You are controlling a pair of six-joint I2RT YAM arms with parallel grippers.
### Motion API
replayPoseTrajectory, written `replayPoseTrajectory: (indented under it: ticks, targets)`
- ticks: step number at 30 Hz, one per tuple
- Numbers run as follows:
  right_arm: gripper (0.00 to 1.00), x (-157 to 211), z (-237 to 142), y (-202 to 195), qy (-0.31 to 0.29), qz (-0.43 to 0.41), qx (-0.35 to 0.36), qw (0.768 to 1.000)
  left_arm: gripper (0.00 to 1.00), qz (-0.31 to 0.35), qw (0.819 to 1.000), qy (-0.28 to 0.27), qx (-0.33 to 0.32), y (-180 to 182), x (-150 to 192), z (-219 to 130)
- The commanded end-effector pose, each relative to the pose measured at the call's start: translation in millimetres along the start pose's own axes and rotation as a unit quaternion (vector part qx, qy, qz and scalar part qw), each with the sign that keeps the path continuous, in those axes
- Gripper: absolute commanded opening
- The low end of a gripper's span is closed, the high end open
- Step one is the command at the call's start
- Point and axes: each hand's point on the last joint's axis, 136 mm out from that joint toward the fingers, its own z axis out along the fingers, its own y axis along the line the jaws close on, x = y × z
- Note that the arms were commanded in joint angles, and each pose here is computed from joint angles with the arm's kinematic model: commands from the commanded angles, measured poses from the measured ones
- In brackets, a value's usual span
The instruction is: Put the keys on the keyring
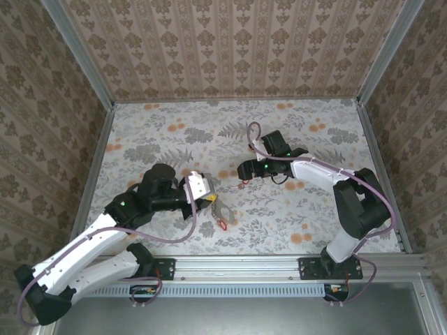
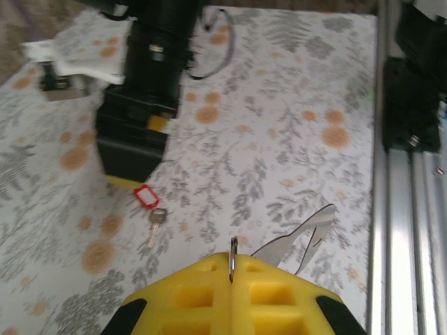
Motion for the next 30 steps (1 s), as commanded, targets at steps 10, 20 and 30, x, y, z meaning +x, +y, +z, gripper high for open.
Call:
replayPoseTrajectory:
  ticks: [10,20,30]
  targets:
    - [0.60,26,22,-3,0.083,-0.028,0.035,0.996,0.00,-0.086,0.996,-0.018,-0.033,24,4,3]
    - [0.45,43,38,-16,0.116,-0.021,0.050,0.992,0.00,-0.093,0.995,-0.027,-0.035,28,3,3]
    - [0.44,46,48,-21,0.125,-0.032,0.072,0.989,0.00,-0.091,0.995,-0.036,-0.037,30,0,1]
